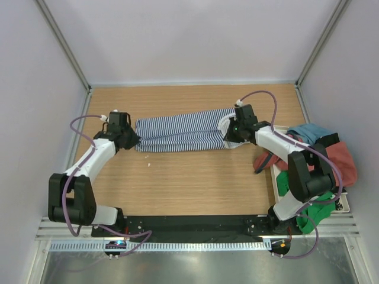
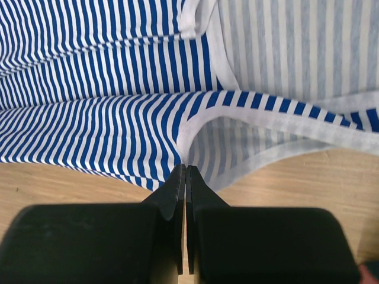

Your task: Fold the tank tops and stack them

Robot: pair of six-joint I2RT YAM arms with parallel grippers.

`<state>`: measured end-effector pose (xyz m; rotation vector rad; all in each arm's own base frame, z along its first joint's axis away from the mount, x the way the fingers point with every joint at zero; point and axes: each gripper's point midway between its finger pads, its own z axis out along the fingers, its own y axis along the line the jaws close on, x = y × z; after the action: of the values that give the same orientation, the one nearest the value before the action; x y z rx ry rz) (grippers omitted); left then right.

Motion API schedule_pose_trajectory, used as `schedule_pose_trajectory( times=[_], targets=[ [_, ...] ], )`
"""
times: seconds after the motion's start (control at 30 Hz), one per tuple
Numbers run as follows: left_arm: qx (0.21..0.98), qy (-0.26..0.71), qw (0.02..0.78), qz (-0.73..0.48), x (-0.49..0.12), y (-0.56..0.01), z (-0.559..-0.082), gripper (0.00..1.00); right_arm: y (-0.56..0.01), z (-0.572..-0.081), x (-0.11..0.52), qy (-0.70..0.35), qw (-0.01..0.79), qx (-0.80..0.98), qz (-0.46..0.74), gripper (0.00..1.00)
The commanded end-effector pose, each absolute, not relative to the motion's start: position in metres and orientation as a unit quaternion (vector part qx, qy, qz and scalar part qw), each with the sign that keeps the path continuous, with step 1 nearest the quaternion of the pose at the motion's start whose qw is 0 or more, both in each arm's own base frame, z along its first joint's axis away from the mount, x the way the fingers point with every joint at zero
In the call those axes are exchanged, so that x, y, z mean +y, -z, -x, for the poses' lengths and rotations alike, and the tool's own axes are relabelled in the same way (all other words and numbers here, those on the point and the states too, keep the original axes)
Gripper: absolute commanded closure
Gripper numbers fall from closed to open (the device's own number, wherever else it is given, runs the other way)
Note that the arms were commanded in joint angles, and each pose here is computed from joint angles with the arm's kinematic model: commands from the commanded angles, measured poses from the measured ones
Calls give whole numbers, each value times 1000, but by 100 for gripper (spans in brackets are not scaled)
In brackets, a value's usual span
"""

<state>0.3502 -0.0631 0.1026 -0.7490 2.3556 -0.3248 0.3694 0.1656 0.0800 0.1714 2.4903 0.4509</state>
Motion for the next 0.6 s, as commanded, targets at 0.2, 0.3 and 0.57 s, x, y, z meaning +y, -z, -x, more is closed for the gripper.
schedule_pose_trajectory(
  times=[0.2,0.3,0.57],
  targets=[
    [900,143,312,268,-72,-102,-306,100,-93,-335,166,-201,317,924,-68,99],
    [905,143,300,267,-72,-93,-298,100,-88,-326,166,-206,310,926,-69,99],
    [909,158,284,261,-79,-87,-289,100,-96,-320,165,-201,313,926,-61,99]
  ],
)
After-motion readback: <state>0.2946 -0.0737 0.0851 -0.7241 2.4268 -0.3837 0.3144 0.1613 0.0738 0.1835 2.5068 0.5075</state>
